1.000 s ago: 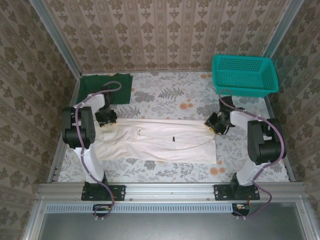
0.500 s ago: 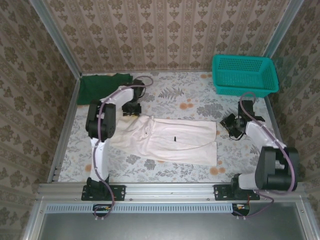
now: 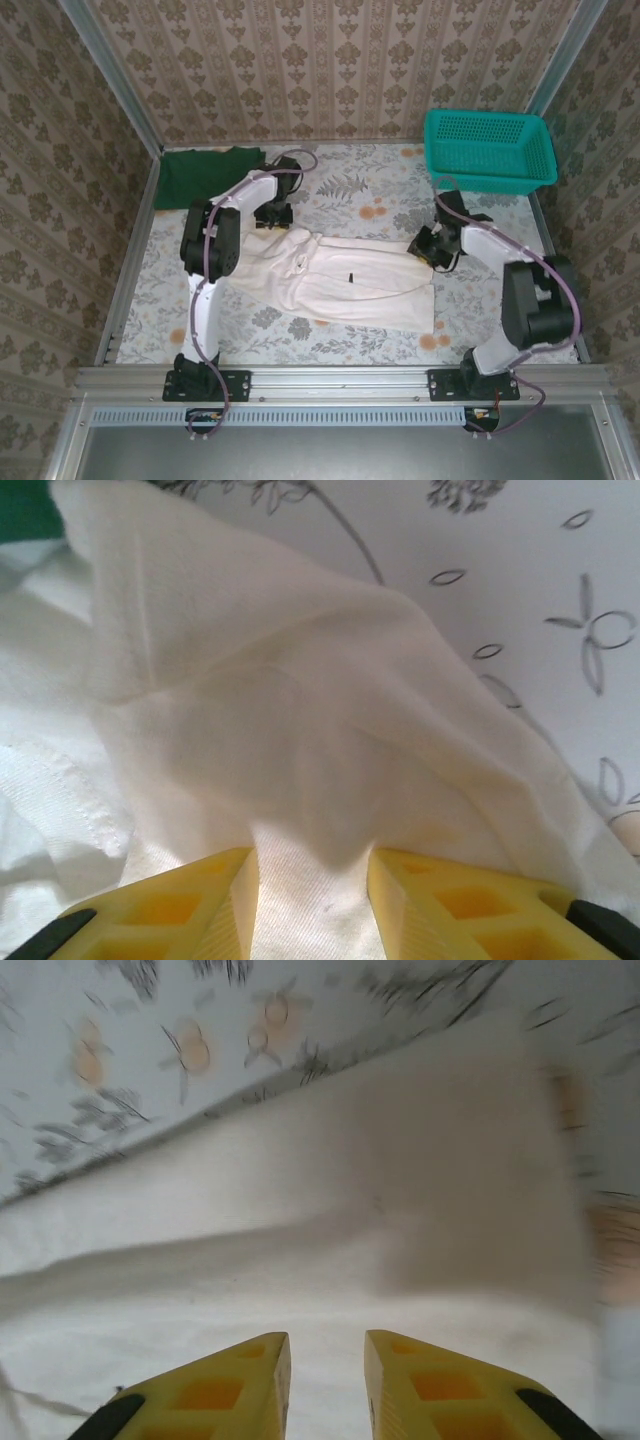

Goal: Fold and stack the t-shirts

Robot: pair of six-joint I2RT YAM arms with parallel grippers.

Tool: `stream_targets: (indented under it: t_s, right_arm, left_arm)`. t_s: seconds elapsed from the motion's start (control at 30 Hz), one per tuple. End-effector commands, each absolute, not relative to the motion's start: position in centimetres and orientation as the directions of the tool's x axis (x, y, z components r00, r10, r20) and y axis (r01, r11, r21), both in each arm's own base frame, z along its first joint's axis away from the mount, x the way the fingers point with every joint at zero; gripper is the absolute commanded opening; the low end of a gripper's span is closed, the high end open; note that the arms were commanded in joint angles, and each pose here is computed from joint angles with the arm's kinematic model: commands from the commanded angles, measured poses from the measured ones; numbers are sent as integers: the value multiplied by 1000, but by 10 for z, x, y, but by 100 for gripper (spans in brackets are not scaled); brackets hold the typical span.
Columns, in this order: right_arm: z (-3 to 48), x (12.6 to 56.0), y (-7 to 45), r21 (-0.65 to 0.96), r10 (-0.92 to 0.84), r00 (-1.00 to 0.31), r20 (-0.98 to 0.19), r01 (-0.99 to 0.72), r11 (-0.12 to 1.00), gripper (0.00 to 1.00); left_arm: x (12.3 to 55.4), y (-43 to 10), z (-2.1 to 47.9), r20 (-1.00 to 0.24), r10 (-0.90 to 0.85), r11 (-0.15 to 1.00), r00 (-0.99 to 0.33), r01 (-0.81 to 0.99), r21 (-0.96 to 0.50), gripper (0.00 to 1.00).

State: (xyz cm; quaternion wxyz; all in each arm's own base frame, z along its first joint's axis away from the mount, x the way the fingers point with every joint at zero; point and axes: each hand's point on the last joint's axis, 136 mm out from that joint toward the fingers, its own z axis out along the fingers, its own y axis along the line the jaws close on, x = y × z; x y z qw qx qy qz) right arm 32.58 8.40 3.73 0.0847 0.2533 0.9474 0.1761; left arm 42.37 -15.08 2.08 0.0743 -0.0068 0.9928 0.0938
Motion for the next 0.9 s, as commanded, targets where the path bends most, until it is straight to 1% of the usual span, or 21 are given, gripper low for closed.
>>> stream_targets:
  t_s: [0.0, 0.13, 0.23, 0.33, 0.43, 0.5, 0.53, 0.7, 0.8, 0.87]
  right_arm:
    - [24, 328, 84, 330, 525, -850, -35, 486, 809, 25]
    - [5, 325, 91, 292, 512, -859, 10, 493, 820, 23]
    - [5, 315, 85, 251, 558, -830, 4, 541, 803, 20]
    - [4, 287, 78, 193, 592, -805, 48, 589, 785, 19]
    - [2, 261, 78, 186, 614, -784, 89, 619, 763, 19]
    - [0, 245, 77, 183, 626, -772, 106, 634, 751, 19]
    - [0, 238, 78, 185, 628, -769, 117, 638, 747, 19]
    - [-3, 211, 84, 171, 607, -779, 158, 627, 760, 19]
    - [-3, 197, 94, 185, 593, -784, 180, 620, 763, 20]
    - [-3, 185, 101, 180, 584, -785, 206, 617, 766, 20]
  left_arm:
    - [405, -130, 8, -70, -45, 971, -997, -60, 231, 42]
    - [401, -128, 2, -56, -55, 970, -997, -67, 233, 41]
    - [403, -136, -3, -51, -53, 975, -997, -63, 213, 40]
    - [411, -150, -5, -54, -38, 980, -998, -48, 191, 40]
    - [425, -170, -6, -79, -15, 986, -997, -28, 166, 39]
    - [439, -183, -10, -93, -26, 992, -995, -37, 121, 39]
    - [442, -207, -11, -103, 6, 995, -995, -3, 96, 39]
    - [481, -274, -14, -188, 35, 998, -982, 43, -39, 37]
    - [507, -322, -6, -284, 25, 981, -959, 79, -178, 37]
    - [524, -352, 0, -355, -14, 954, -935, 94, -285, 38]
